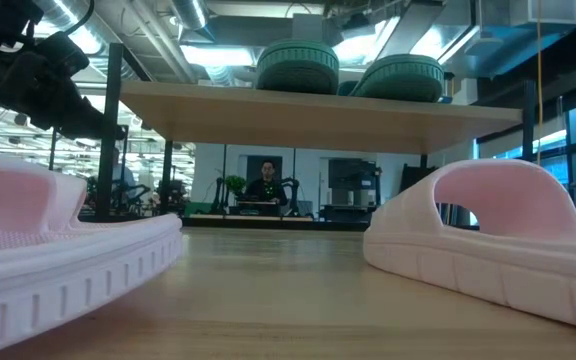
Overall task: Pick and place slides into the shelf
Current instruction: Put the pink slide under the shelf
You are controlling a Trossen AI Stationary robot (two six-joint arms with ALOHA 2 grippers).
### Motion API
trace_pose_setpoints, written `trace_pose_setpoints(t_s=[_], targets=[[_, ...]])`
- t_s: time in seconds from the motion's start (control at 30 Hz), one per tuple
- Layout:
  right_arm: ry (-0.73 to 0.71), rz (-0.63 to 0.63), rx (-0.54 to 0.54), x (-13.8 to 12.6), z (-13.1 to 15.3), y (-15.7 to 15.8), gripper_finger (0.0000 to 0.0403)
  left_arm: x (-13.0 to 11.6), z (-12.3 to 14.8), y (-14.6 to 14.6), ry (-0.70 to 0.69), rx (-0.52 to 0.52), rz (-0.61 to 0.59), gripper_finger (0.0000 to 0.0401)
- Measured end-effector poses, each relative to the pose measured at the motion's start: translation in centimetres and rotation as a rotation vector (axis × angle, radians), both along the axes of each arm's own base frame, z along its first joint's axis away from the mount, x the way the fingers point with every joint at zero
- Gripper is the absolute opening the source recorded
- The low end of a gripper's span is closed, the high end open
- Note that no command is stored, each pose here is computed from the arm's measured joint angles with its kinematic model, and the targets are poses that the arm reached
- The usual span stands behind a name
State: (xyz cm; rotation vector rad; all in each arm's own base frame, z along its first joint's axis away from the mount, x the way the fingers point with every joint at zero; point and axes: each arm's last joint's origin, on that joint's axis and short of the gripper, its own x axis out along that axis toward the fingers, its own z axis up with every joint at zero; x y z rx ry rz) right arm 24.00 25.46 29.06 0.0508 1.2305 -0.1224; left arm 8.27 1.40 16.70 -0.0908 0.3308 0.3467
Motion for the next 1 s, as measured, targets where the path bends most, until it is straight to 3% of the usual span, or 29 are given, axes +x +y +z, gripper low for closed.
trace_pose_setpoints(t_s=[0.3, 0.73, 1.0], targets=[[0.156, -0.204, -0.034, -3.3, -0.3, 0.4, 0.0188, 0.0, 0.0, 0.0, -0.001, -0.002, 0.001, 0.0127], [0.244, -0.12, -0.124, -5.1, -3.8, 3.9, 0.0188, 0.0, 0.0, 0.0, -0.002, -0.003, 0.006, 0.0127], [0.345, -0.258, -0.144, -5.5, -6.7, 5.3, 0.0188, 0.0, 0.0, 0.0, -0.002, -0.005, 0.009, 0.0127]])
